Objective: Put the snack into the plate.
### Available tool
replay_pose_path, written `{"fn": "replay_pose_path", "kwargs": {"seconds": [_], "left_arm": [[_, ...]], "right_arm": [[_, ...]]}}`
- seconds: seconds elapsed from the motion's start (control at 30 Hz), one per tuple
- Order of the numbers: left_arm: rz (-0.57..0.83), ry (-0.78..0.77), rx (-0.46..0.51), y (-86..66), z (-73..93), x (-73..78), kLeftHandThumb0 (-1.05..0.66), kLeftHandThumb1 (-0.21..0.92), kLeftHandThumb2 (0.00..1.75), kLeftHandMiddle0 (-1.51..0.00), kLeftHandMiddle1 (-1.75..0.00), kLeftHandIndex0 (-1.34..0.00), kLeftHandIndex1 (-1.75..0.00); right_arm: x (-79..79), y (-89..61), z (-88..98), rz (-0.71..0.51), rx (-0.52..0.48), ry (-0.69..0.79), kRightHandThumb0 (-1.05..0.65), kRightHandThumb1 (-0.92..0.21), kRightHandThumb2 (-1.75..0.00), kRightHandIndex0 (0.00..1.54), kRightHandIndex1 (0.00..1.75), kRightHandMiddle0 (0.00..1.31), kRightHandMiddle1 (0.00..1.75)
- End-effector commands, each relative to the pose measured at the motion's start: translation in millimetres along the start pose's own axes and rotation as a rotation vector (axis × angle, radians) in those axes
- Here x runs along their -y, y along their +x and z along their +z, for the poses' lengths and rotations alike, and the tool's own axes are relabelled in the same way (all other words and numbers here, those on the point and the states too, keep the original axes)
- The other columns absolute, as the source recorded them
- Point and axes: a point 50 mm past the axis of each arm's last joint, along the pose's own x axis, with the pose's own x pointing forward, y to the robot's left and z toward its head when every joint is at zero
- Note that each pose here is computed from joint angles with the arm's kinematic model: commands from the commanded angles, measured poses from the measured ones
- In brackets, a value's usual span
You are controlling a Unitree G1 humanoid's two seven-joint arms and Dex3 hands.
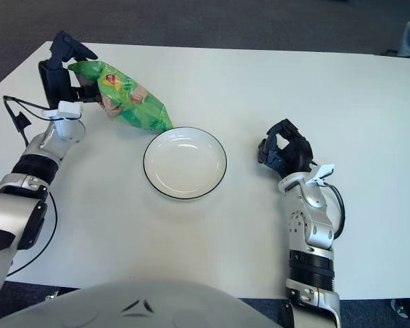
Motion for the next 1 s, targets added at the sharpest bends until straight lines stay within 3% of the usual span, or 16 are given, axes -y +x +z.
{"fn": "replay_pose_path", "kwargs": {"seconds": [0.0,0.27,0.57,0.7,0.97], "left_arm": [[0.044,-0.048,0.007,2.2,4.7,-1.4,0.00,-0.11,1.75,-0.98,-1.59,-0.71,-1.75],[0.038,-0.056,0.010,2.5,7.9,-1.9,0.00,-0.08,1.73,-0.94,-1.64,-0.68,-1.75],[-0.205,0.053,-0.049,0.6,1.2,-0.4,0.00,-0.06,1.71,-0.93,-1.63,-0.66,-1.75],[-0.375,0.128,-0.090,3.5,-2.4,-5.2,0.00,-0.07,1.71,-0.95,-1.60,-0.67,-1.75],[-0.445,0.144,-0.153,7.8,1.9,-10.6,0.00,-0.02,1.65,-0.92,-1.60,-0.63,-1.75]], "right_arm": [[5.2,-12.0,-33.4,-0.044,-0.142,0.036,-0.47,-0.37,-1.26,1.14,1.75,0.57,1.75],[6.0,-11.9,-33.3,-0.047,-0.145,0.032,-0.47,-0.38,-1.25,1.14,1.75,0.57,1.75],[6.1,-12.1,-33.3,-0.046,-0.145,0.027,-0.47,-0.37,-1.25,1.15,1.75,0.57,1.75],[6.5,-11.8,-33.6,-0.045,-0.147,0.028,-0.47,-0.37,-1.25,1.15,1.75,0.57,1.75],[6.7,-11.4,-33.7,-0.042,-0.149,0.025,-0.47,-0.37,-1.26,1.15,1.75,0.58,1.75]]}}
